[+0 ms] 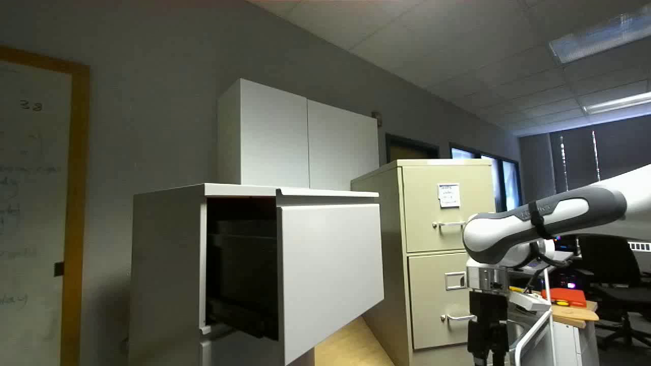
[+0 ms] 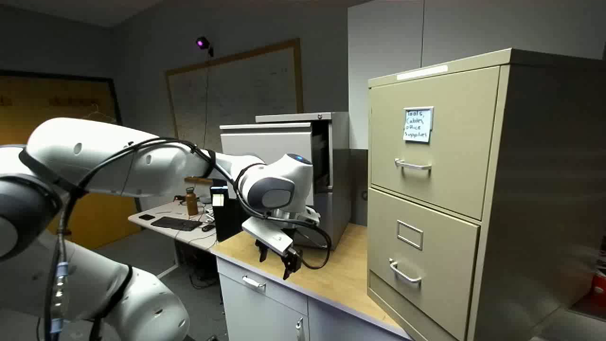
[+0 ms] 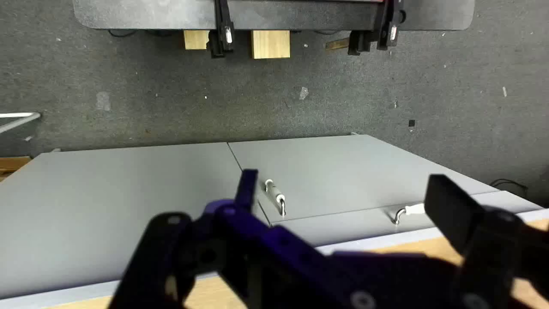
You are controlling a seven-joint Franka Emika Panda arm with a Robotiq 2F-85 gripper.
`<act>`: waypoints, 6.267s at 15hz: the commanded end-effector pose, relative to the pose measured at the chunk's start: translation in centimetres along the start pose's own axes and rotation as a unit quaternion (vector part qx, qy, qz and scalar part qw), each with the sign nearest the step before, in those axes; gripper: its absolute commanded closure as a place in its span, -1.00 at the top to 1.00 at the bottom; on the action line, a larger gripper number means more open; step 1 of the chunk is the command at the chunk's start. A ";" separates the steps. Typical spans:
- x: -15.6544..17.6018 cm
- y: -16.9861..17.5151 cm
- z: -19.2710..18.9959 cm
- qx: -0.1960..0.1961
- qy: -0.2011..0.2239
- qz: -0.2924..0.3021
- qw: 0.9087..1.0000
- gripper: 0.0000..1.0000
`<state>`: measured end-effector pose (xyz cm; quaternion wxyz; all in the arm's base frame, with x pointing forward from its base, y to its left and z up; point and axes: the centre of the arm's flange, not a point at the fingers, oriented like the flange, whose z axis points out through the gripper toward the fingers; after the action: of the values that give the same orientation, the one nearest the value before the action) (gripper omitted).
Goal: Close the upper drawer
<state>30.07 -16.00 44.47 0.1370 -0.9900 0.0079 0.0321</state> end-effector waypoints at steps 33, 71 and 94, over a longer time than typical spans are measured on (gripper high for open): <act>2.3 -10.3 -8.7 -0.033 0.226 -0.088 0.970 0.38; 13.6 -31.2 -10.9 0.037 0.599 -0.093 0.794 -0.92; 31.2 -43.5 -14.4 0.022 0.502 -0.058 0.863 -0.93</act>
<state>59.93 19.21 67.15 0.1372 -0.8650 0.0140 -0.4825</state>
